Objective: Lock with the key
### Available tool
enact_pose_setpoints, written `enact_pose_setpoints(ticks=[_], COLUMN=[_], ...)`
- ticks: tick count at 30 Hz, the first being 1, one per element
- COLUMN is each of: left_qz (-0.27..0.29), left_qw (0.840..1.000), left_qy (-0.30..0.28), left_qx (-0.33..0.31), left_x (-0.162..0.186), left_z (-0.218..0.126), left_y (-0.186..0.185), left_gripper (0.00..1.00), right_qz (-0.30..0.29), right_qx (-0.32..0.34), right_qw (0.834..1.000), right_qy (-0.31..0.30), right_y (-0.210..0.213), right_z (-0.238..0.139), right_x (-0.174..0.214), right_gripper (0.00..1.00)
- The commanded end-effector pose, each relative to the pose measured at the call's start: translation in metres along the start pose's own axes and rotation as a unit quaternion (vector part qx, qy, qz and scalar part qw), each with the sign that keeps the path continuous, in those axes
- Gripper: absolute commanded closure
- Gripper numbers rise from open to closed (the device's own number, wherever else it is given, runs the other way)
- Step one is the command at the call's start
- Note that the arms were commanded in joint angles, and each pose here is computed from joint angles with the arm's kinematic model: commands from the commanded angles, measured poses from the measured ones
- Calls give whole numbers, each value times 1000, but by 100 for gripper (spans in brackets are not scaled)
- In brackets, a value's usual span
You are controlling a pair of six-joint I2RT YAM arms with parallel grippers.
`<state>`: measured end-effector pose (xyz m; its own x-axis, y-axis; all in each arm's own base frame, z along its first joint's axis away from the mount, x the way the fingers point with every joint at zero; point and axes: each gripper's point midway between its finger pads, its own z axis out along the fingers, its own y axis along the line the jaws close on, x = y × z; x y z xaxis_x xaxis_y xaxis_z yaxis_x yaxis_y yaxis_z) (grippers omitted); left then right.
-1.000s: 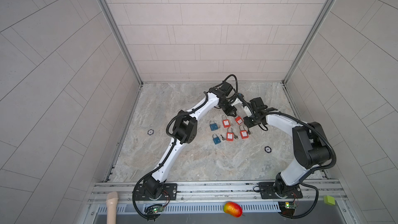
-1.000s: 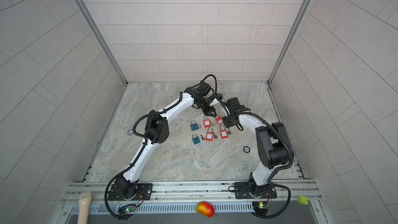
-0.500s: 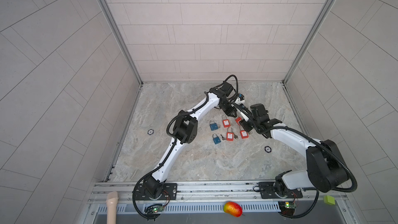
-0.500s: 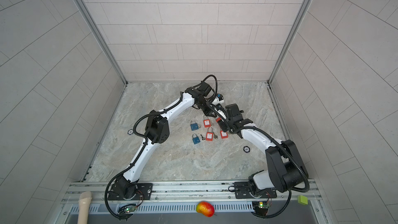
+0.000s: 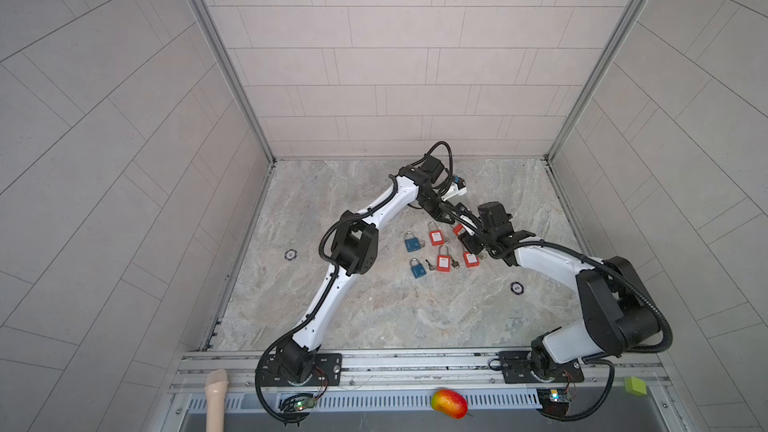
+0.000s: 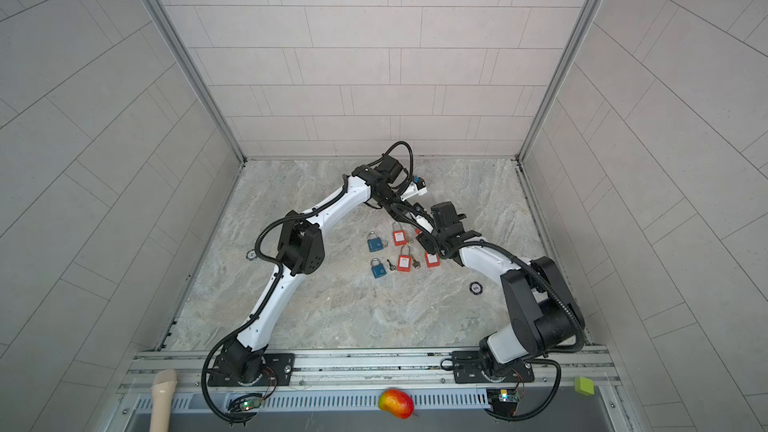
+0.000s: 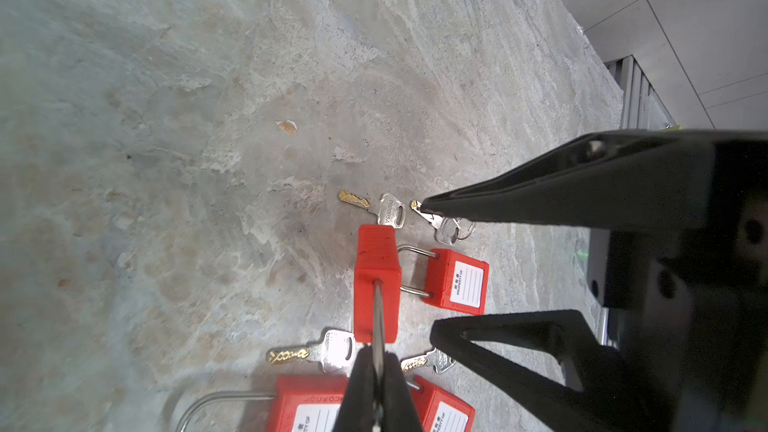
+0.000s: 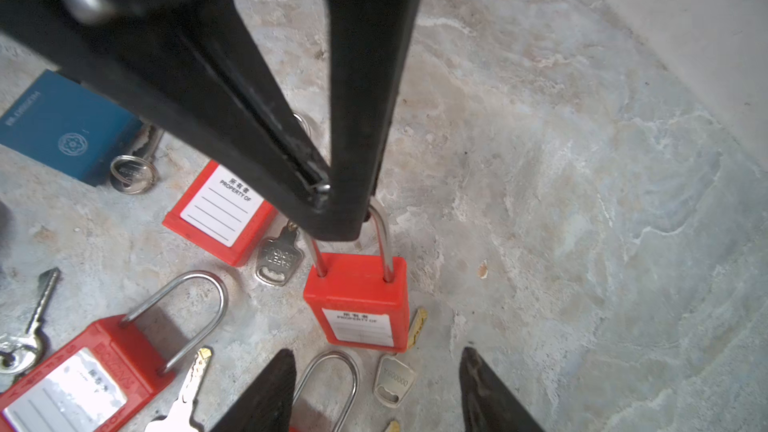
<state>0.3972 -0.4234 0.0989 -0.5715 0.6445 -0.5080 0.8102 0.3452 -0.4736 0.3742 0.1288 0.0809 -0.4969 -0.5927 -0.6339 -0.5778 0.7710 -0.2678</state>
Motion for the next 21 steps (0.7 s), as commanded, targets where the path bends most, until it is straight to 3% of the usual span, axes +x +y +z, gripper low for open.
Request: enact_pose_setpoints(ticks=[1, 8, 21], left_qz=[14, 3, -11], left_qw=[1000, 999, 995], left_qy=[-19, -24, -33], left_qx=[15, 32, 92], left_x=[-15, -16, -18], left_z=[-16, -17, -21], left_y=[-19, -22, -44], left_gripper=[100, 100, 100], right_qz=[-23, -18, -27], right_qx=[-6, 9, -2], right_qw=[1000, 999, 999], right_qy=[3, 28, 19], right_y=[1, -5, 4], right_z=[5, 15, 16], right_x=[-4, 2, 5], right_gripper=[34, 34, 39])
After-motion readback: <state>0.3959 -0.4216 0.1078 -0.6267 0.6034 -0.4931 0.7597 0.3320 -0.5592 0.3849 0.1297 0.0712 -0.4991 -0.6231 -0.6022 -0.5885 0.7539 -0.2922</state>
